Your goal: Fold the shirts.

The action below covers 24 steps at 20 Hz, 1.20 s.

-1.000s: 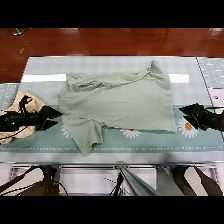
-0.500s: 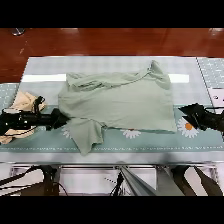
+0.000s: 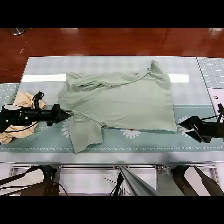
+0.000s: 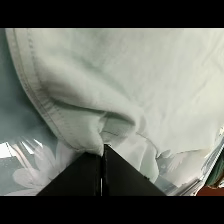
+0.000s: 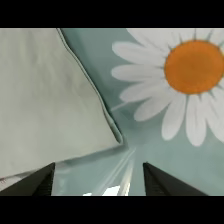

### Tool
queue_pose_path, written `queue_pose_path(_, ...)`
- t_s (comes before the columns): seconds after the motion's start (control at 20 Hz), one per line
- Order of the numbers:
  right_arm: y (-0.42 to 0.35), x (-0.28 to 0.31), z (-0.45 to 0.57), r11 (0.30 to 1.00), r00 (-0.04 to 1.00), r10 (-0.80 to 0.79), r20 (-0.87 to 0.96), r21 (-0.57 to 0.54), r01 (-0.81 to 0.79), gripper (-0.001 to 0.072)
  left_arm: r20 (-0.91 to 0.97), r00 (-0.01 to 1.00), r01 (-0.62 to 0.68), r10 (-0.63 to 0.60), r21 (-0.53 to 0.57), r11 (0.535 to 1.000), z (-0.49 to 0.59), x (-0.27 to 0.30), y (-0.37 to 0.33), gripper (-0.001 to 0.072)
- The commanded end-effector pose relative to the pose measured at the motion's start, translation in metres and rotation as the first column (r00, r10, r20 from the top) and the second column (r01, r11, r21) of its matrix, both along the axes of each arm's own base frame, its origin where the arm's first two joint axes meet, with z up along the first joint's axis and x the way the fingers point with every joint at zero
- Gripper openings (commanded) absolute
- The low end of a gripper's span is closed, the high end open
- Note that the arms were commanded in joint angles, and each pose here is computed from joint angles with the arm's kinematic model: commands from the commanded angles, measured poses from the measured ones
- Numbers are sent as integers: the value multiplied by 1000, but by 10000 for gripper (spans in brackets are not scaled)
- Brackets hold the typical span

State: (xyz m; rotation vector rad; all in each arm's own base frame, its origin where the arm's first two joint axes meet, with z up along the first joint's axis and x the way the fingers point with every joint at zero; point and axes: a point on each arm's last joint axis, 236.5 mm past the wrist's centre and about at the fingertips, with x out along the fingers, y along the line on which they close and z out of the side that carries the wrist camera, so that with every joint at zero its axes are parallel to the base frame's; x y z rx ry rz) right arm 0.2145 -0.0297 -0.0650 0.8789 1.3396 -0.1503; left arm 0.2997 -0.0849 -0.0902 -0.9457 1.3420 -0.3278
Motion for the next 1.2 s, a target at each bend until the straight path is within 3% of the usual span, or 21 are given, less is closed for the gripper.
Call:
queue_pose_path(0.0, 8, -24, -12, 997, 992, 58, -112, 47, -53, 621, 4, 1000, 1, -1, -4, 1000, 2, 1, -1, 18)
queue_pose_path(0.45, 29, 6, -27, 975, 997, 38, -60, 219, -24, 621, 5, 1000, -1, 1, -2, 1000, 1, 2, 0, 18)
queue_pose_path(1.15, 22, 50, -25, 962, 993, -109, 54, 256, 92, 601, 15, 1000, -13, 13, 18, 1000, -1, 6, 2, 18)
